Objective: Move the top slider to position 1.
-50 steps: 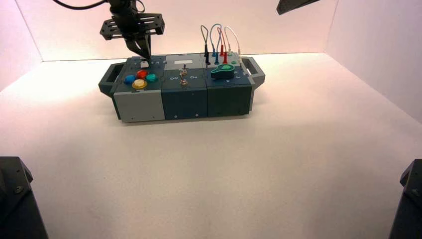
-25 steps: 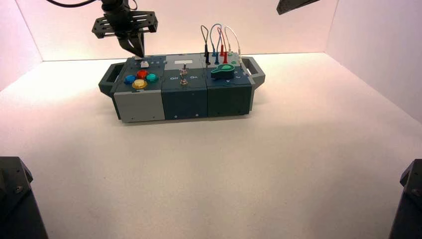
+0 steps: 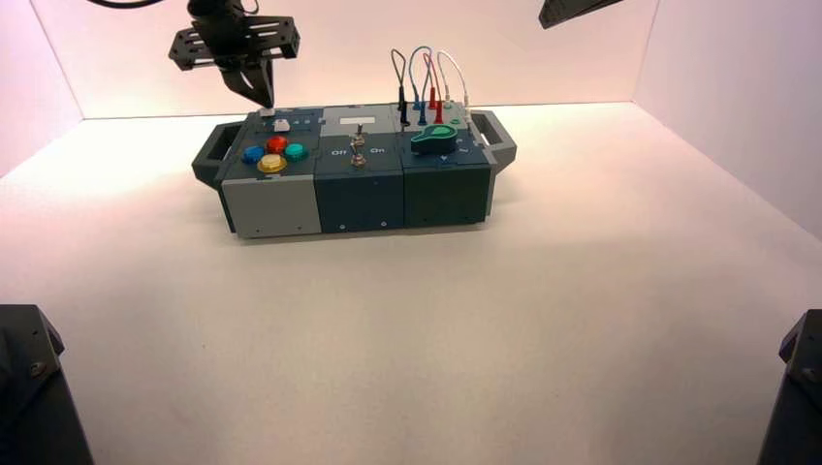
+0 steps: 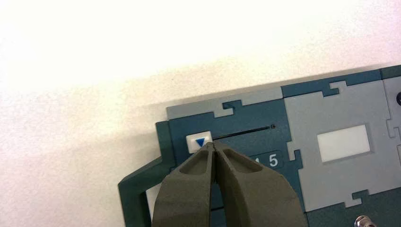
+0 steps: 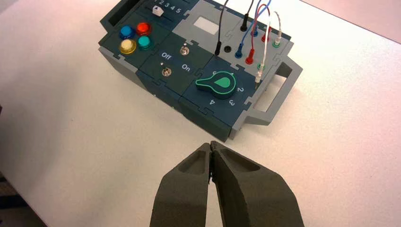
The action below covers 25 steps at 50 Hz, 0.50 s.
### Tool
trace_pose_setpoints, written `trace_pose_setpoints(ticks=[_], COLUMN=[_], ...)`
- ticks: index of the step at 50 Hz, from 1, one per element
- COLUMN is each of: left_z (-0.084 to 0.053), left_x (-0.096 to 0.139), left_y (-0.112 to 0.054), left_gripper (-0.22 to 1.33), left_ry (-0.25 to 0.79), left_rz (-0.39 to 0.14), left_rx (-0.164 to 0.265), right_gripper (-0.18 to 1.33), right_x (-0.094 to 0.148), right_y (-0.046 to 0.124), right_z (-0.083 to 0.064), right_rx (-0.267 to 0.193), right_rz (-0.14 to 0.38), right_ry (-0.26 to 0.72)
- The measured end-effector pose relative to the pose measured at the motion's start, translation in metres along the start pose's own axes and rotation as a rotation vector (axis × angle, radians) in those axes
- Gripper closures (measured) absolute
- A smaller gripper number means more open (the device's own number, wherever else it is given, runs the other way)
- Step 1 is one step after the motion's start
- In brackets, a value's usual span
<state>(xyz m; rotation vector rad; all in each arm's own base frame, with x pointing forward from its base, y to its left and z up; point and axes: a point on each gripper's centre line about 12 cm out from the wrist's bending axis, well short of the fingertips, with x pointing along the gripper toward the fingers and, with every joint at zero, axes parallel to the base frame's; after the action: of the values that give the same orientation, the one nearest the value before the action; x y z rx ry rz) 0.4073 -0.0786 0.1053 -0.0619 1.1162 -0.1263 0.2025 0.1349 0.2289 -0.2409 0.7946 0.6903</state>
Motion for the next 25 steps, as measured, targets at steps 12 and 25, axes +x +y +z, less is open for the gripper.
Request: trace_pose_setpoints(ticks=[12, 25], left_z=[-0.004, -0.013], left_x=[-0.024, -0.054], left_y=[-0.002, -0.005], left_gripper=[1.28, 1.28], left_ry=[0.074, 0.180], left_rz=[-0.006, -0.022], left_rx=[0.027, 0.114], right_gripper=[1.28, 1.28], right_x=[0.002, 0.011], right_y=[-0.001, -0.005], right_z=[0.000, -0.006], right_rx=[-0.005, -0.022], right_rz=[-0.008, -0.025], right_ry=[-0.002, 0.025])
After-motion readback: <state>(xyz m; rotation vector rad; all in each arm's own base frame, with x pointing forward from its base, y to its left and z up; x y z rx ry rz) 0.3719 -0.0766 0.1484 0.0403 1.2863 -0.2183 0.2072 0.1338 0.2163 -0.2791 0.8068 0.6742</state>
